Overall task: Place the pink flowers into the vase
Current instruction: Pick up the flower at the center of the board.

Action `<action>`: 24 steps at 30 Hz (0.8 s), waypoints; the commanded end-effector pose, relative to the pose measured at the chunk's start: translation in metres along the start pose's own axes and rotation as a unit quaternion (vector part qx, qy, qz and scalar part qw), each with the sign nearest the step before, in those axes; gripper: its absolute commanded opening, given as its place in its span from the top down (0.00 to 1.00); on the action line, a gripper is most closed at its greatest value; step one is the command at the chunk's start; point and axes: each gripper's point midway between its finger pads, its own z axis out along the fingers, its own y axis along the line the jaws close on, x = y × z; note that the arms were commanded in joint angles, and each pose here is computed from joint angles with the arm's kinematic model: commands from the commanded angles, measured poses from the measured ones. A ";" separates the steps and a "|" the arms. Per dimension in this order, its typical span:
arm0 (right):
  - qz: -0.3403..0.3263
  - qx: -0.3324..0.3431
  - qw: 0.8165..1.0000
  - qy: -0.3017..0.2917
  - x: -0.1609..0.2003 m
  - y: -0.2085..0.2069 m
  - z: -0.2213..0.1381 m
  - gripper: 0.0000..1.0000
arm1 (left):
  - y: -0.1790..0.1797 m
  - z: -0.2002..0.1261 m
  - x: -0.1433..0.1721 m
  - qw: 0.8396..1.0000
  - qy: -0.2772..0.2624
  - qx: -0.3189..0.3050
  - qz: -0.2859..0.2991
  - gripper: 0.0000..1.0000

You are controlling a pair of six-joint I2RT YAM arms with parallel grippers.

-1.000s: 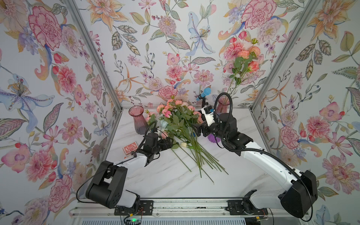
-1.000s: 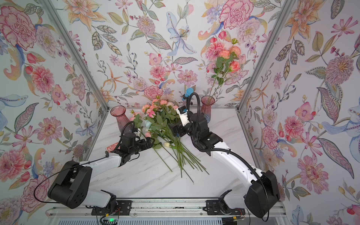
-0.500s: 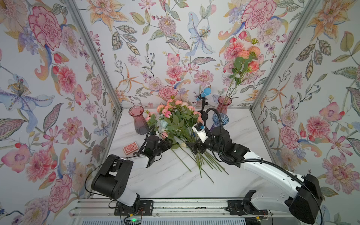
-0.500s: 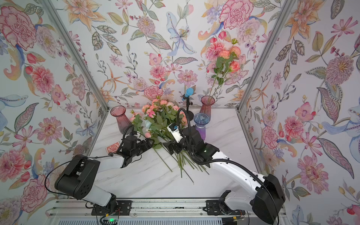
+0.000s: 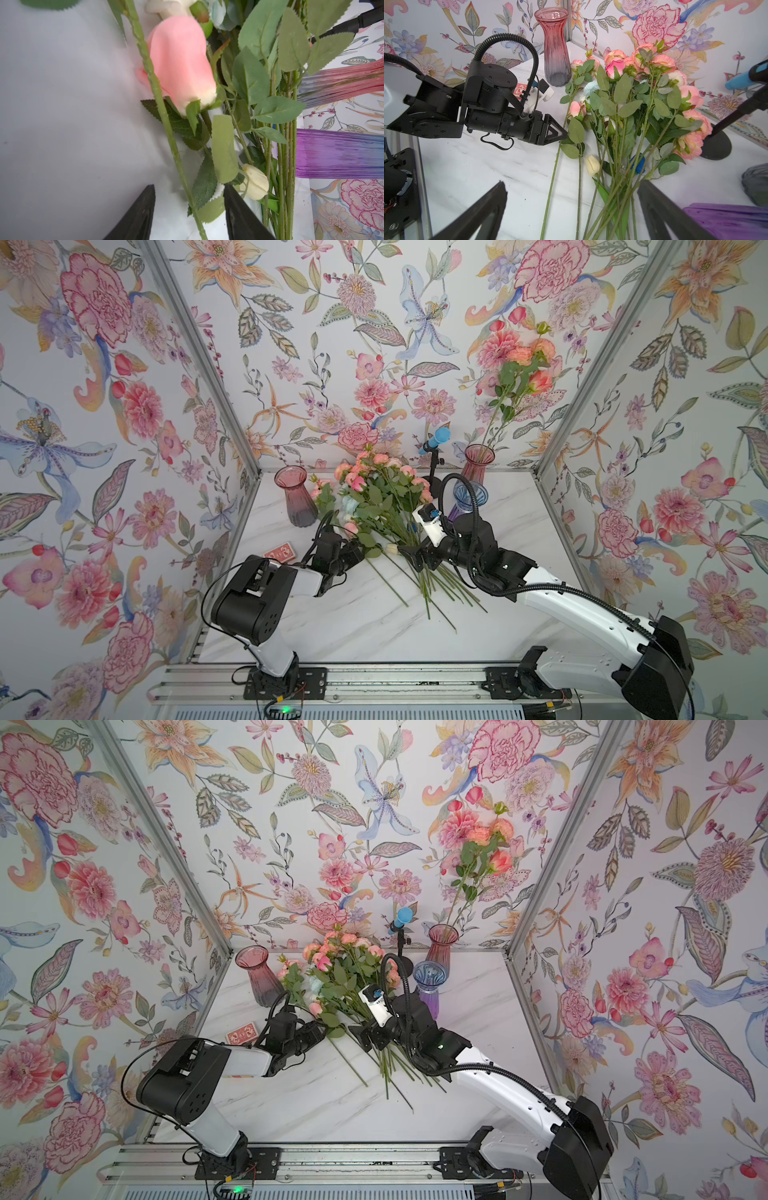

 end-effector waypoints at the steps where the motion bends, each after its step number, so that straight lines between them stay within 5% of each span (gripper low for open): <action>1: 0.004 -0.003 1.000 -0.011 -0.004 0.005 -0.004 0.01 | -0.002 0.008 -0.009 1.000 -0.014 0.004 -0.009 0.48; 5: 0.003 -0.003 1.000 -0.012 -0.004 0.007 -0.004 0.00 | 0.002 0.012 -0.010 1.000 -0.015 0.001 -0.011 0.51; 11: 0.004 0.001 1.000 -0.007 0.000 0.006 -0.002 0.01 | 0.004 0.015 -0.009 1.000 -0.015 0.004 -0.015 0.74; 24: 0.009 -0.007 1.000 0.007 0.010 0.012 0.009 0.01 | -0.001 0.013 -0.014 1.000 -0.020 0.011 0.001 0.99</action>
